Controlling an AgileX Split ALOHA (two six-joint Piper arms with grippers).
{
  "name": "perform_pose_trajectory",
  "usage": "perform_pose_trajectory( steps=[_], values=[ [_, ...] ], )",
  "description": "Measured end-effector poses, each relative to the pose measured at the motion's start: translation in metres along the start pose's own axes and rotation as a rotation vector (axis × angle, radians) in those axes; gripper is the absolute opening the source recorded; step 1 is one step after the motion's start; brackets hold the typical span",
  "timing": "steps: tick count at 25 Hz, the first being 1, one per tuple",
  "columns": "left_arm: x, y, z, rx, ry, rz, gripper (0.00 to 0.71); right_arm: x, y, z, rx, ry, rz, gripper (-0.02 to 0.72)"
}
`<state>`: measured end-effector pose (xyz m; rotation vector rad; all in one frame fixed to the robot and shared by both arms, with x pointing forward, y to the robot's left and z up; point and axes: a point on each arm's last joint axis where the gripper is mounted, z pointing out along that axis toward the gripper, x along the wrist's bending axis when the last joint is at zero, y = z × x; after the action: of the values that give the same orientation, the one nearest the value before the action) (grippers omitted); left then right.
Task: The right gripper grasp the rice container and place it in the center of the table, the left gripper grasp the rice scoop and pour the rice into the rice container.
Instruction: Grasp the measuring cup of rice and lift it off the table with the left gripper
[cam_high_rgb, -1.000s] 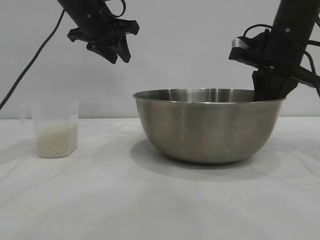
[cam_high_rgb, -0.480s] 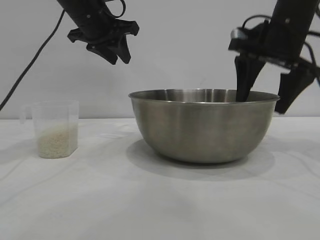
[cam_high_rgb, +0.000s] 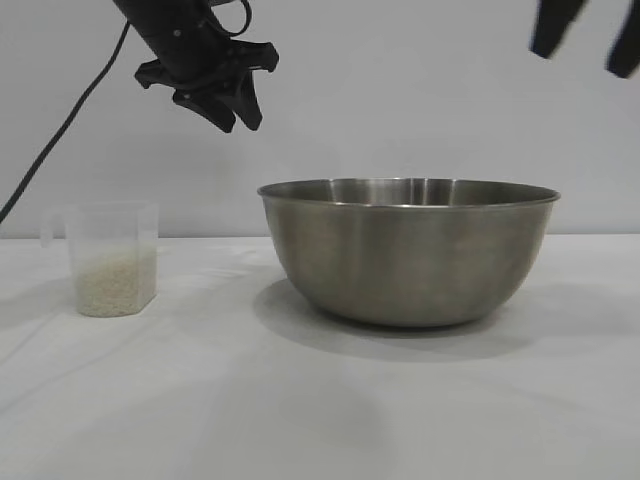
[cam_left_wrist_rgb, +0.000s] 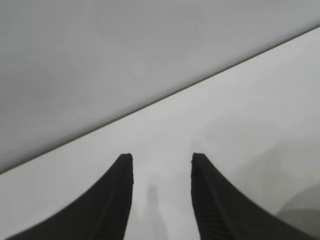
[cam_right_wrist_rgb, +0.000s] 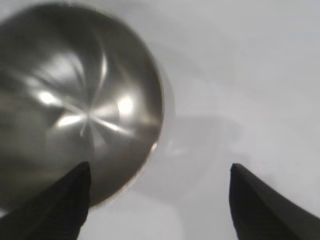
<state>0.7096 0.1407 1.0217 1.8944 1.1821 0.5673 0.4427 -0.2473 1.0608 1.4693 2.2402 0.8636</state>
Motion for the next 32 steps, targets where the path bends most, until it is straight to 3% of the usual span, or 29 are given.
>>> perform_pose_trajectory(
  steps=[8,15,18,20,25,32],
  values=[
    [-0.002,0.005,-0.03,-0.059,0.038,0.003,0.233,0.028,-0.054,-0.084,-0.099,-0.033,-0.014,0.526],
    [-0.002,-0.033,-0.07,-0.104,0.14,-0.018,0.233,0.046,-0.098,-0.125,-0.112,-0.027,0.005,0.526],
    [-0.002,-0.056,-0.09,-0.13,0.195,-0.029,0.233,0.051,-0.117,-0.13,-0.106,-0.02,0.014,0.526],
    [-0.003,-0.072,-0.105,-0.139,0.225,-0.035,0.233,0.053,-0.132,-0.127,-0.102,-0.019,0.013,0.471],
    [-0.007,-0.103,-0.143,-0.18,0.28,-0.051,0.233,0.057,-0.162,-0.122,-0.139,-0.021,0.021,0.476],
    [-0.018,-0.155,-0.168,-0.195,0.243,-0.048,0.233,0.061,-0.184,-0.13,-0.248,-0.059,0.005,0.476]
  ],
)
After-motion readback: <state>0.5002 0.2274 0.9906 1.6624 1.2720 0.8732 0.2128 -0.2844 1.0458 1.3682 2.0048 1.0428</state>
